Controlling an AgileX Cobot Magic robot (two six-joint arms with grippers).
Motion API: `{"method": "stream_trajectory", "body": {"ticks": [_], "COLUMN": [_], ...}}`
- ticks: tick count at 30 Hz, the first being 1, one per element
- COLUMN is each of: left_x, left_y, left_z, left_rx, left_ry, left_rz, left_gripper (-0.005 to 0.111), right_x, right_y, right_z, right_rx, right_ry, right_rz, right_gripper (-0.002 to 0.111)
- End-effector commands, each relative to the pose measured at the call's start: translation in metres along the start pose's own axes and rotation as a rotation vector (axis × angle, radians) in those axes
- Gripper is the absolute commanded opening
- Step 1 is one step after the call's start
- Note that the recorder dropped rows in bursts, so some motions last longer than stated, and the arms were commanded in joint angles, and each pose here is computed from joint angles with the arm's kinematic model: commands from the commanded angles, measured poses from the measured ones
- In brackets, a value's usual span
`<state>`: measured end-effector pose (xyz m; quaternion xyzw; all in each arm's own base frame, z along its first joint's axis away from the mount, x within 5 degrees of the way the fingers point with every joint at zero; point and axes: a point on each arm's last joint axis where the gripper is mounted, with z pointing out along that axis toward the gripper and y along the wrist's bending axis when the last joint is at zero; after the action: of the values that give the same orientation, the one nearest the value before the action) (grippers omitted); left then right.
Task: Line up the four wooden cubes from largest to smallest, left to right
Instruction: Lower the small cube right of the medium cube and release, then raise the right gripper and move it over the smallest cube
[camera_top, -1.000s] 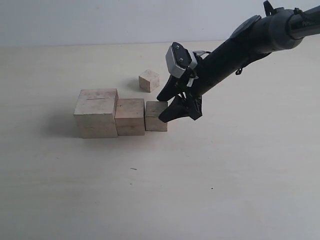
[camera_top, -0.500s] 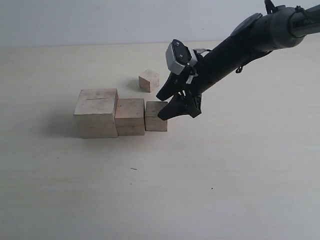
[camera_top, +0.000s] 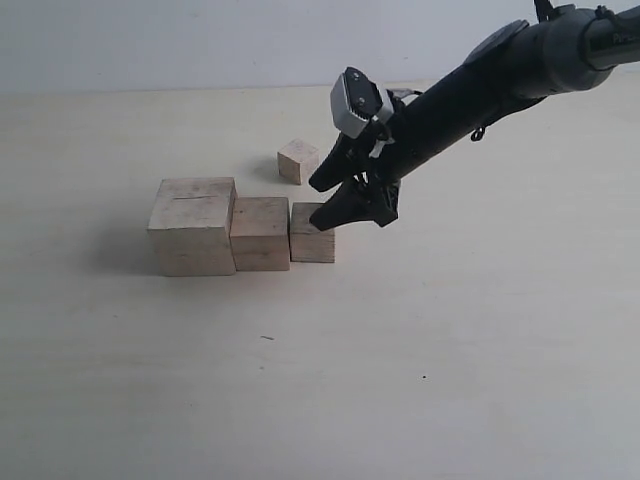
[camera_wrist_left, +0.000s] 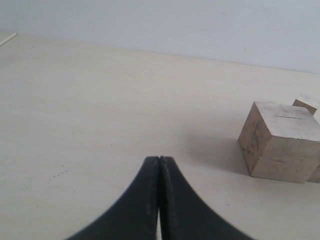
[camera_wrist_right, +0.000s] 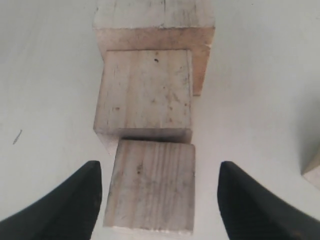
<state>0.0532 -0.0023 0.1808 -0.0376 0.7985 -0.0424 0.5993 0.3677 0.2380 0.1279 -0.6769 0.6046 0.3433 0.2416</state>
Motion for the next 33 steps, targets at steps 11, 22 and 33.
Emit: {"method": "stream_trajectory", "body": {"ticks": [11, 22, 33], "left_x": [0.000, 0.000, 0.000], "left_y": [-0.001, -0.001, -0.001], "left_z": [0.000, 0.000, 0.000], "left_rx": [0.010, 0.010, 0.010], "left_ry": [-0.013, -0.013, -0.013], "left_rz": [-0.006, -0.006, -0.006], "left_gripper": [0.000, 0.000, 0.000], "right_x": [-0.030, -0.037, -0.051], "right_y": [-0.024, -0.045, -0.073], "right_z": [-0.065, -0.049, 0.000], "right_rx": [0.593, 0.663, 0.595], "right_ry": [0.104, 0.017, -0.015], "right_rz": [0.500, 0.374, 0.314], "right_gripper": [0.063, 0.063, 0.064]}}
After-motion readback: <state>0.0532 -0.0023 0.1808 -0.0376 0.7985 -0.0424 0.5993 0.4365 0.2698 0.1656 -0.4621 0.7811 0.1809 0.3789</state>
